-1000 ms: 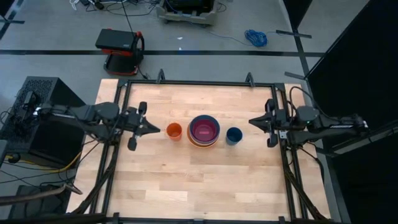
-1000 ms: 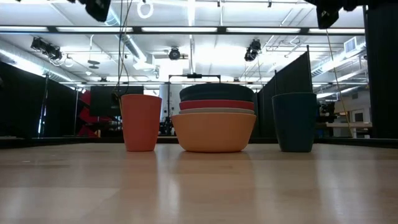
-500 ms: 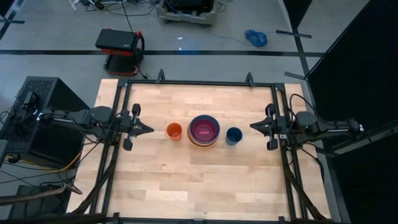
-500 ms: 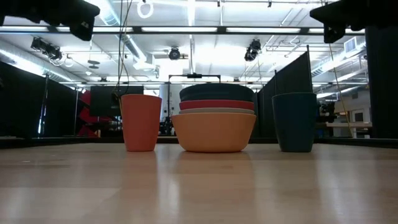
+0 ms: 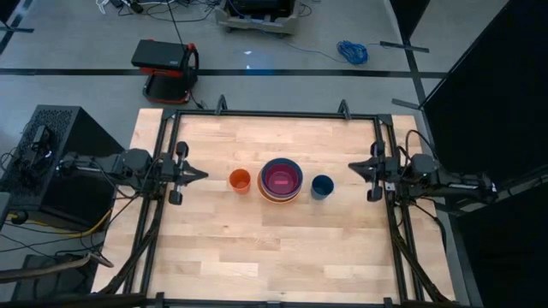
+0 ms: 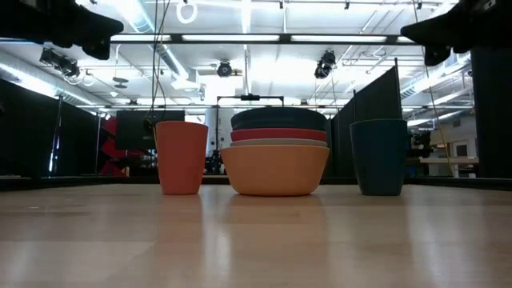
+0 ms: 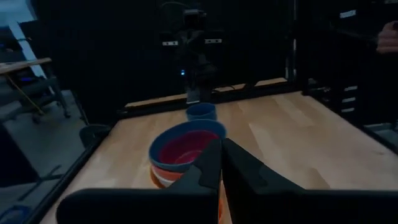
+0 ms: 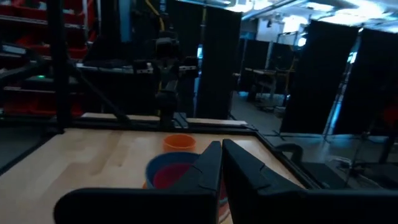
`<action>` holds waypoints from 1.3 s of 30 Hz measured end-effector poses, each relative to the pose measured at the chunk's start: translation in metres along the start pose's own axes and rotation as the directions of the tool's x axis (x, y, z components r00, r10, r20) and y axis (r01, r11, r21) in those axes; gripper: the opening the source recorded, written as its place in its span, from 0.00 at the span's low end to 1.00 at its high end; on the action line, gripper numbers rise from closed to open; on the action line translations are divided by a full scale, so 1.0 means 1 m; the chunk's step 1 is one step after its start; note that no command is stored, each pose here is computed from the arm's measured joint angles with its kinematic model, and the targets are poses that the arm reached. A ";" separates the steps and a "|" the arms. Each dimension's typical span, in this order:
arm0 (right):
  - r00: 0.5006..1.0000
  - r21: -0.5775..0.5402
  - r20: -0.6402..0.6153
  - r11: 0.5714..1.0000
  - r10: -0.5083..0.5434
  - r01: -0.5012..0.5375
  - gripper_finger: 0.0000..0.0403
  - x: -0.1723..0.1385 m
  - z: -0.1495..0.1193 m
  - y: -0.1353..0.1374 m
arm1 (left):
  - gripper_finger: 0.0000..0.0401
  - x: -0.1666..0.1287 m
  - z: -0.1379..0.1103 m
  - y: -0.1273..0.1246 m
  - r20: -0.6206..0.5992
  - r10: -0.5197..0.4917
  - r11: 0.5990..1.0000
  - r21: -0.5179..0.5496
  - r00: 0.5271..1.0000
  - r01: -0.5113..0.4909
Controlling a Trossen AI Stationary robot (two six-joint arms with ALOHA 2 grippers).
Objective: Nest bowls inside each other
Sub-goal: Return to Home Position
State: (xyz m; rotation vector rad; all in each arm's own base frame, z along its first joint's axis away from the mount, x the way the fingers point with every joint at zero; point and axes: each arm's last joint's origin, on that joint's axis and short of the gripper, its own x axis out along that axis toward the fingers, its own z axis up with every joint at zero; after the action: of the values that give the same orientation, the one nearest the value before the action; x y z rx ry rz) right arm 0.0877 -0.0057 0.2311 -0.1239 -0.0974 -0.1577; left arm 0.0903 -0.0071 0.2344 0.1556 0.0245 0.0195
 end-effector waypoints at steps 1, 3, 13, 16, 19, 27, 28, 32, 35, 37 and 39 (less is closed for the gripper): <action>1.000 -0.001 0.004 1.000 -0.009 0.009 0.00 -0.001 -0.001 -0.001 | 0.00 -0.001 -0.002 0.000 0.002 0.008 1.000 0.006 1.000 -0.008; 1.000 -0.004 0.011 1.000 -0.025 0.025 0.00 -0.002 -0.003 -0.002 | 0.00 -0.001 -0.005 0.000 0.007 0.023 1.000 0.016 1.000 -0.023; 1.000 0.015 0.031 1.000 -0.001 0.001 0.00 -0.002 -0.011 -0.002 | 0.00 -0.001 -0.031 -0.002 0.115 0.065 0.997 0.023 0.991 -0.068; 1.000 0.018 0.022 1.000 0.000 0.000 0.00 -0.002 -0.014 -0.002 | 0.00 0.000 -0.036 -0.002 0.118 0.079 0.996 0.018 0.990 -0.082; 1.000 0.023 0.023 1.000 0.001 -0.002 0.00 0.000 -0.021 -0.001 | 0.00 0.001 -0.039 -0.002 0.125 0.073 0.997 0.010 0.990 -0.074; 1.000 0.047 0.024 0.999 0.004 -0.005 0.00 0.004 -0.039 0.002 | 0.00 0.005 -0.048 -0.005 0.140 0.045 0.999 -0.024 0.989 -0.042; 1.000 0.050 0.024 0.999 0.005 -0.006 0.00 0.004 -0.041 0.002 | 0.00 0.005 -0.050 -0.005 0.142 0.042 0.999 -0.028 0.989 -0.038; 1.000 0.062 0.025 0.998 0.006 -0.008 0.00 0.005 -0.050 0.003 | 0.00 0.007 -0.054 -0.006 0.150 0.028 0.999 -0.044 0.988 -0.021; 1.000 0.069 0.023 0.998 0.007 -0.008 0.00 0.006 -0.053 0.004 | 0.00 0.007 -0.057 -0.007 0.140 0.017 0.998 -0.061 0.990 -0.008; 1.000 0.068 0.022 0.998 0.010 -0.011 0.00 0.006 -0.053 0.004 | 0.00 0.007 -0.058 -0.007 0.126 0.014 0.997 -0.072 0.992 -0.004; 1.000 0.068 0.026 0.998 0.010 -0.012 0.00 0.006 -0.053 0.004 | 0.00 0.008 -0.059 -0.007 0.117 0.012 0.996 -0.090 0.993 -0.001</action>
State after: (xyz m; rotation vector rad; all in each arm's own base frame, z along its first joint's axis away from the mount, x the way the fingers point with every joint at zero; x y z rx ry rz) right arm 0.0983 -0.0098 0.1794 -0.0583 -0.1275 -0.1416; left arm 0.0965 -0.0048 0.1748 0.0672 -0.0941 0.0180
